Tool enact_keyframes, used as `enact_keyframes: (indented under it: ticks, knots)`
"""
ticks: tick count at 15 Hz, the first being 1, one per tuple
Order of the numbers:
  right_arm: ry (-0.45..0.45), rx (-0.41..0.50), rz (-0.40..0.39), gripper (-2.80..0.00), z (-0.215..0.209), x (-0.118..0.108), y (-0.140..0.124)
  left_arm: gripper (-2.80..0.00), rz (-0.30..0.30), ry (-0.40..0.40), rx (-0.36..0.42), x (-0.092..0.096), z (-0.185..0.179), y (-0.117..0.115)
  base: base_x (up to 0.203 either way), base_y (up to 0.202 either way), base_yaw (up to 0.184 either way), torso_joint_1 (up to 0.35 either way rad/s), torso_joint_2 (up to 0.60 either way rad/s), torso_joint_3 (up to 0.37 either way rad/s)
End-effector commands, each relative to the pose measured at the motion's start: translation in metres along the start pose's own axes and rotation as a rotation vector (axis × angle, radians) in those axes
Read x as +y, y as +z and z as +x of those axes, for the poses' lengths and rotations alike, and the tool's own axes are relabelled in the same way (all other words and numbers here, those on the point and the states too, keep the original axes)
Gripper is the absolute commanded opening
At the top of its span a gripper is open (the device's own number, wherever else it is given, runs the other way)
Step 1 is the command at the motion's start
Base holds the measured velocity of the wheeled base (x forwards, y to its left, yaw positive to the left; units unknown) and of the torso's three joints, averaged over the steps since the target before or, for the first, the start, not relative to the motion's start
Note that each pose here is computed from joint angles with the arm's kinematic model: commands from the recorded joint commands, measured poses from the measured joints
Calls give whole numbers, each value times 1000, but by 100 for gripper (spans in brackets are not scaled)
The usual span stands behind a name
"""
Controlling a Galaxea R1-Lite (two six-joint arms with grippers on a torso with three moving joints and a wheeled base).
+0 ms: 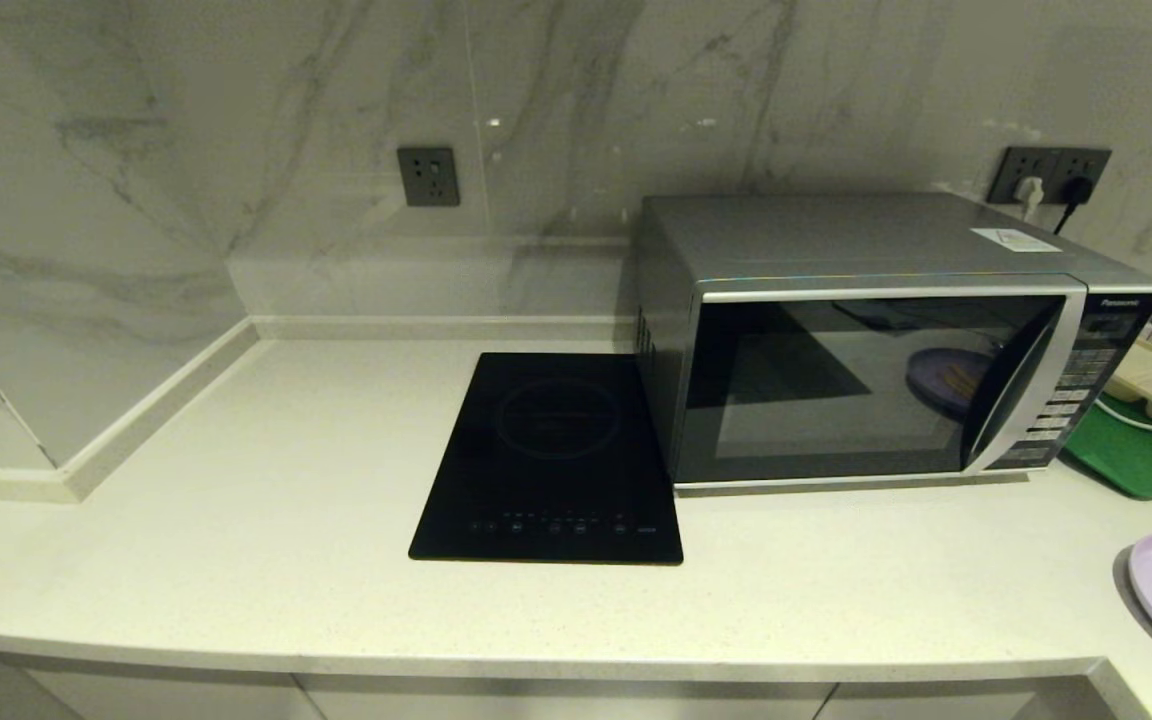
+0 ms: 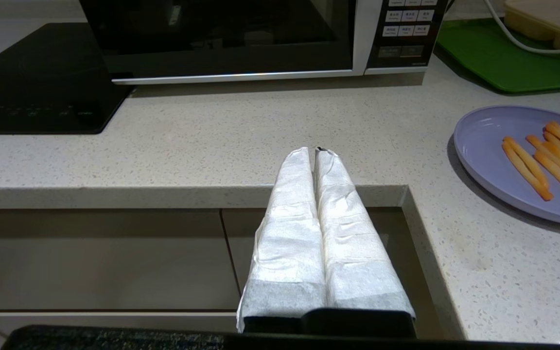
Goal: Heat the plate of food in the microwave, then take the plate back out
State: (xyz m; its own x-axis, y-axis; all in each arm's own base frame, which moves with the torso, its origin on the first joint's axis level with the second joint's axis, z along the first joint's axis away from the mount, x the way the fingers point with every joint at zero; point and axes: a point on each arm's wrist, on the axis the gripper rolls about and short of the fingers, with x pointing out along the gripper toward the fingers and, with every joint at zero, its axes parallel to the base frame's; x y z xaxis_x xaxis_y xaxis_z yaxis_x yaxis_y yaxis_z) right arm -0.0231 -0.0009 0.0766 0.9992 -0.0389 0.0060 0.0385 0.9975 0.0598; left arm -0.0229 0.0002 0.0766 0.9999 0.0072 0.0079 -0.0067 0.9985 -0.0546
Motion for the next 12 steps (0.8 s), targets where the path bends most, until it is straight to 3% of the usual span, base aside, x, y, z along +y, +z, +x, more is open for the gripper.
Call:
enact_keyframes:
  ticks: [1, 12]
  knots:
    - [-1, 1, 0, -280, 0, 0, 0, -280, -1, 2, 0, 0, 0, 0, 0, 0, 0, 0, 0, 0]
    - [-1, 3, 3, -280, 0, 0, 0, -280, -1, 1, 0, 0, 0, 0, 0, 0, 0, 0, 0, 0]
